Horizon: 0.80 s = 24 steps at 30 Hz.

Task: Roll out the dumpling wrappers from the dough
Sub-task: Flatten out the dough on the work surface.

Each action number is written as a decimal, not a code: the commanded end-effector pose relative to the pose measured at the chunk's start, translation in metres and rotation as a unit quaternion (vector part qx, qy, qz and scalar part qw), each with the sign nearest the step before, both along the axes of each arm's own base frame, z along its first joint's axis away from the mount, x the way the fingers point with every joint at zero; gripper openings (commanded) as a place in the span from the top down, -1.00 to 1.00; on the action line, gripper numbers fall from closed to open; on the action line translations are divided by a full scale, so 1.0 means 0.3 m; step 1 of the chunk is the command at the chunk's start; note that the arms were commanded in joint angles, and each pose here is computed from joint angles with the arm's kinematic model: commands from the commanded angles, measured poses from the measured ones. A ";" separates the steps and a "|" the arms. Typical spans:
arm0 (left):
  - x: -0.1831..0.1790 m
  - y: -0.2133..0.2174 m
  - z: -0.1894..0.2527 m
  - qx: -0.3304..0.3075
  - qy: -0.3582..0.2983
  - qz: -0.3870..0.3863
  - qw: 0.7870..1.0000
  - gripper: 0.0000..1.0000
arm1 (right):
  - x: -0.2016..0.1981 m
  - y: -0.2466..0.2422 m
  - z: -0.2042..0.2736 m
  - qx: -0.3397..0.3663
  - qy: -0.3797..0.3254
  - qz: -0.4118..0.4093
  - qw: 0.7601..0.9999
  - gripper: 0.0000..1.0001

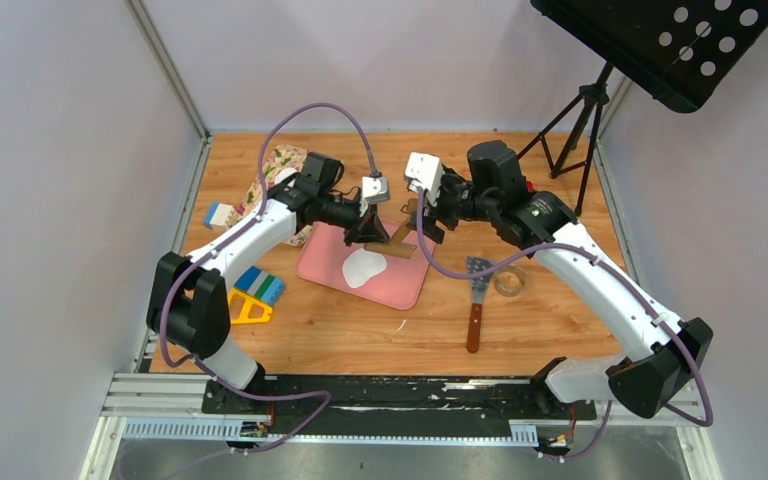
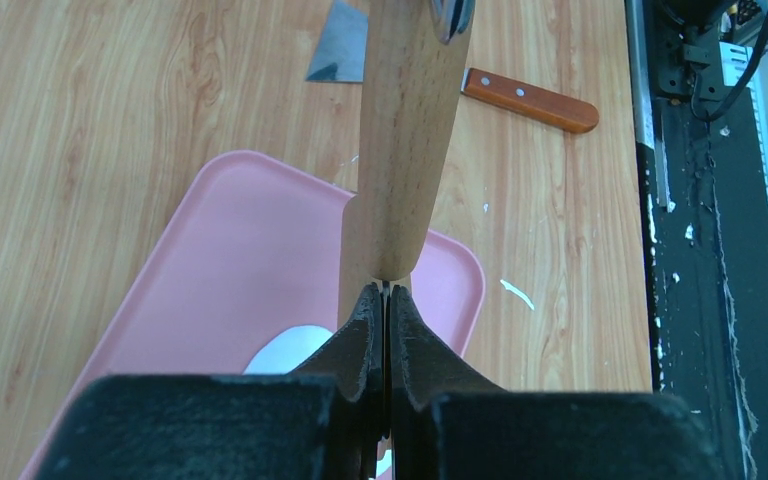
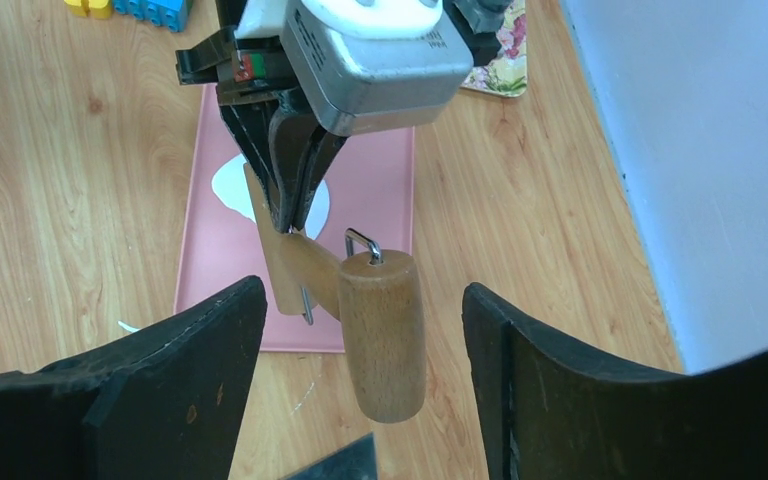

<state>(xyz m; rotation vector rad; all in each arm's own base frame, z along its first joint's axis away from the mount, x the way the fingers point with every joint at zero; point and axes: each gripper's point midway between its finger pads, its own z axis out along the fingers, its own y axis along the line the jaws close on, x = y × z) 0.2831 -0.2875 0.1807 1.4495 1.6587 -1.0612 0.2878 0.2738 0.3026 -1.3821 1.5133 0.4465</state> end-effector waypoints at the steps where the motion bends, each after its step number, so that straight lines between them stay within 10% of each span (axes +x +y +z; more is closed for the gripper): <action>1: -0.033 -0.013 0.104 -0.028 -0.043 -0.018 0.999 1.00 | 0.005 0.025 0.036 0.029 0.014 0.018 0.999 -0.46; 24: -0.061 -0.031 0.096 -0.022 -0.047 -0.031 0.998 1.00 | -0.063 0.044 -0.182 -0.048 0.125 0.116 0.984 -0.23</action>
